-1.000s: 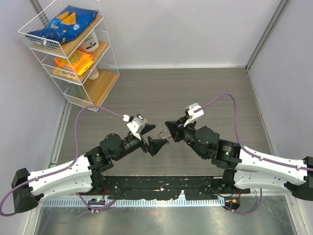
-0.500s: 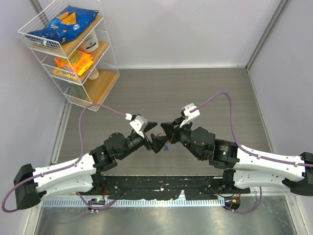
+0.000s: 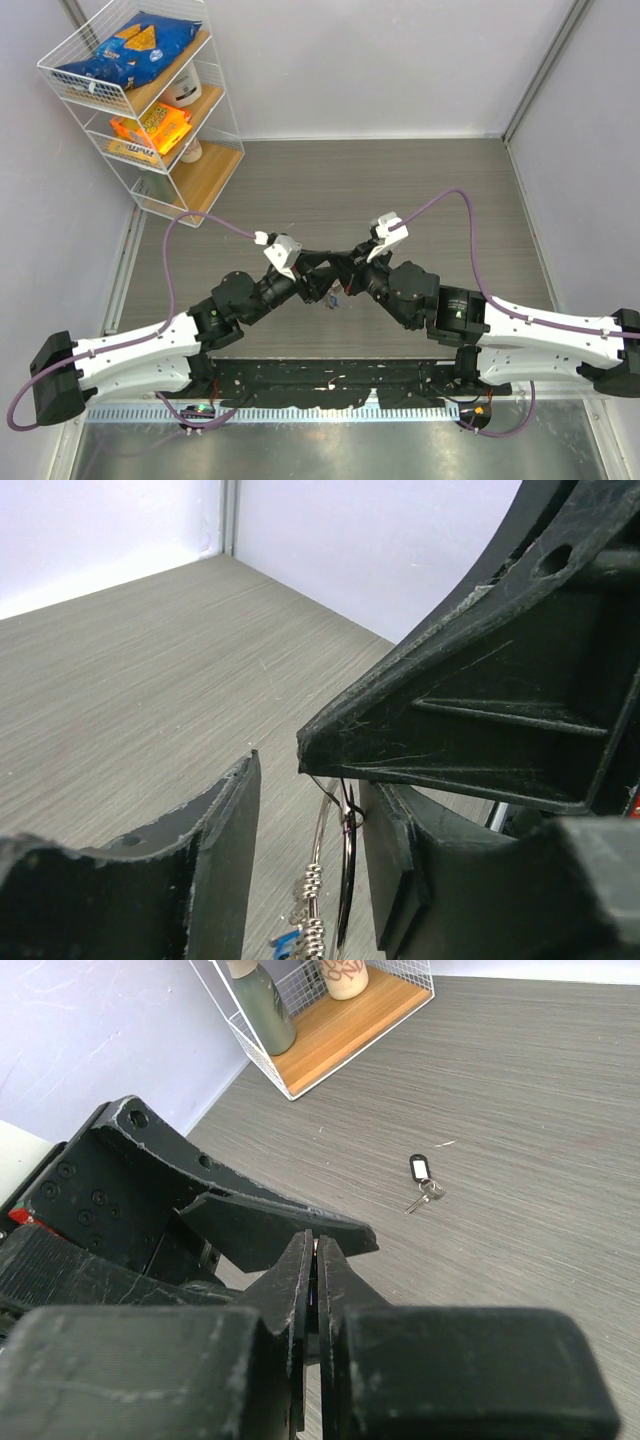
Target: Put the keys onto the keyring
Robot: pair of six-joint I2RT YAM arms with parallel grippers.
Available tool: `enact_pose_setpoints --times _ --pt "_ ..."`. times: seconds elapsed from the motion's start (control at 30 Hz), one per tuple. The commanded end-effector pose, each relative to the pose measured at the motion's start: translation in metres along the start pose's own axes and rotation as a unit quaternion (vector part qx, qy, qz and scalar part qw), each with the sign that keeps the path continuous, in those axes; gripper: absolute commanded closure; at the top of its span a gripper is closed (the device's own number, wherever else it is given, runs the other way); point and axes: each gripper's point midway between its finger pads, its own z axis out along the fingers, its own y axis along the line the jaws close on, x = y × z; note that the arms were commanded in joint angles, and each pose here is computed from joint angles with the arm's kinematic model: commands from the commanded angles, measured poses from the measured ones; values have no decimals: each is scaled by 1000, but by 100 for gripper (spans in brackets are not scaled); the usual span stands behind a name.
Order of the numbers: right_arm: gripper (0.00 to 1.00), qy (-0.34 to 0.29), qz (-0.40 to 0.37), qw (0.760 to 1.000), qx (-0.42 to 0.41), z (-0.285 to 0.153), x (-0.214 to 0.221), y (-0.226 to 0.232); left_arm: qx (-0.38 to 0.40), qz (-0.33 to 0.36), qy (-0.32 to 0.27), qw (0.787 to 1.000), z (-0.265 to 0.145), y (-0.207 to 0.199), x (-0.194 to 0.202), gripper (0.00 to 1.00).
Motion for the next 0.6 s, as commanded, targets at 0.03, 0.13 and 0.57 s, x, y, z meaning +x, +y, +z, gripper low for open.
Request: enact_pose_setpoints --times 0.03,0.13,0.57 --pt "94 -55 49 997 -9 -7 -41 13 21 -8 -42 999 3 -10 -21 57" --pt "94 -61 52 997 -11 -8 -42 14 23 -13 -39 999 2 -11 -18 49" --pt "94 -71 50 996 -11 -8 -48 18 21 -12 -32 999 2 -9 -13 33"
